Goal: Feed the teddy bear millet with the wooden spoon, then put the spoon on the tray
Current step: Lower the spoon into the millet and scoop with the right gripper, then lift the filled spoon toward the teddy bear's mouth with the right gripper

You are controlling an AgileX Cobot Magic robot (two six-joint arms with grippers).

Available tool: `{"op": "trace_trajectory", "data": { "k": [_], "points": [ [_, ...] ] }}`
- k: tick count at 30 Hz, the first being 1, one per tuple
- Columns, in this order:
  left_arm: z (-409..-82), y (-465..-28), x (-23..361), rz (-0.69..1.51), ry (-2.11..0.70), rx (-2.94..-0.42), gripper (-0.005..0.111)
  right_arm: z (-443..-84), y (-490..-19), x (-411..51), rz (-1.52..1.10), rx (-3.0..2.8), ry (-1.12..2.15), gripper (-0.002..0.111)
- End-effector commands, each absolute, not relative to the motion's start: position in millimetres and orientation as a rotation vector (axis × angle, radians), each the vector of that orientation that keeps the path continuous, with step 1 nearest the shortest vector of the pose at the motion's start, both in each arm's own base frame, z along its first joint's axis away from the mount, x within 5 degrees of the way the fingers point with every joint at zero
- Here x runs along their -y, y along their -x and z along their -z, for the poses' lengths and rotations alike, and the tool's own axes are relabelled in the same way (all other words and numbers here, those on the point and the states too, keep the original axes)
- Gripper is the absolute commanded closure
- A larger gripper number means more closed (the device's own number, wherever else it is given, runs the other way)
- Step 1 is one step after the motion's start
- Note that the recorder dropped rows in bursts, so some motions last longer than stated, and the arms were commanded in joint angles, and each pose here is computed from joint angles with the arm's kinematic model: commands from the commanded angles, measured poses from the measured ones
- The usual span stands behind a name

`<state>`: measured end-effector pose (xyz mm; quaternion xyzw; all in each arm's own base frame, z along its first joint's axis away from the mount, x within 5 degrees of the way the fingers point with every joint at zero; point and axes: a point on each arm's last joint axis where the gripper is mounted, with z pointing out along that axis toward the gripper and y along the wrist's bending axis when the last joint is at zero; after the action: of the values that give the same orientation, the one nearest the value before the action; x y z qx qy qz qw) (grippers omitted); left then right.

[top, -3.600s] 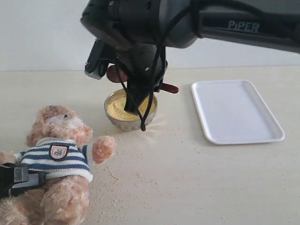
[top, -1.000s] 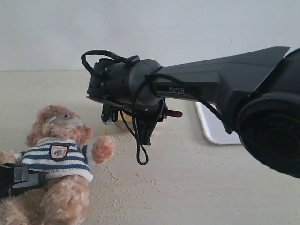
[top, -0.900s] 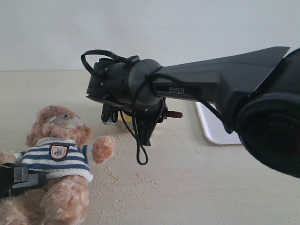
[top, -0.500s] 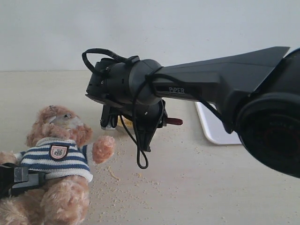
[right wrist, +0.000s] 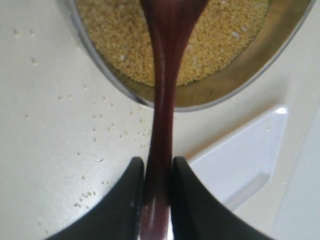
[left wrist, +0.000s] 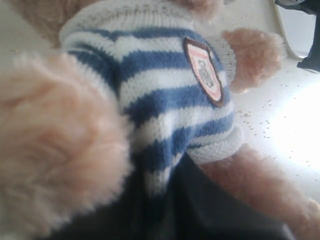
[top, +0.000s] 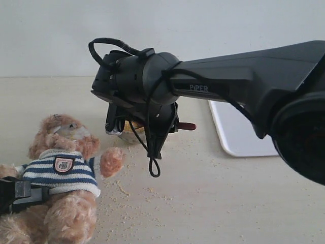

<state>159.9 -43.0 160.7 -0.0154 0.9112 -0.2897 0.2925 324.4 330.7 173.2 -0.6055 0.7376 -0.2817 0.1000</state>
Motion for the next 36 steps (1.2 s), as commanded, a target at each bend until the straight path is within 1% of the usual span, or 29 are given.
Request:
{"op": "trace_trajectory", "data": {
  "k": [1,16,23,26,27,31,36],
  "points": [
    [-163,-159,43,0.777,0.048,-2.412,0.102,-179,-320,-331,0.784,-2.194,1.819,0.104],
    [-163,-159,43,0.777,0.048,-2.412,0.102,-177,-319,-332,0.740,-2.215,1.825,0.104],
    [-163,-159,43,0.777,0.048,-2.412,0.102,-177,-331,-320,0.697,-2.292,1.760,0.104],
    [-163,-159,43,0.777,0.048,-2.412,0.102,-192,-344,-317,0.494,-2.401,1.640,0.104],
    [-163,-159,43,0.777,0.048,-2.412,0.102,-196,-346,-318,0.467,-2.403,1.621,0.104],
    [-163,-159,43,0.777,0.048,-2.412,0.102,-214,-352,-323,0.420,-2.369,1.570,0.104],
    [-163,-159,43,0.777,0.048,-2.412,0.102,-214,-352,-324,0.409,-2.372,1.567,0.104]
  ]
}}
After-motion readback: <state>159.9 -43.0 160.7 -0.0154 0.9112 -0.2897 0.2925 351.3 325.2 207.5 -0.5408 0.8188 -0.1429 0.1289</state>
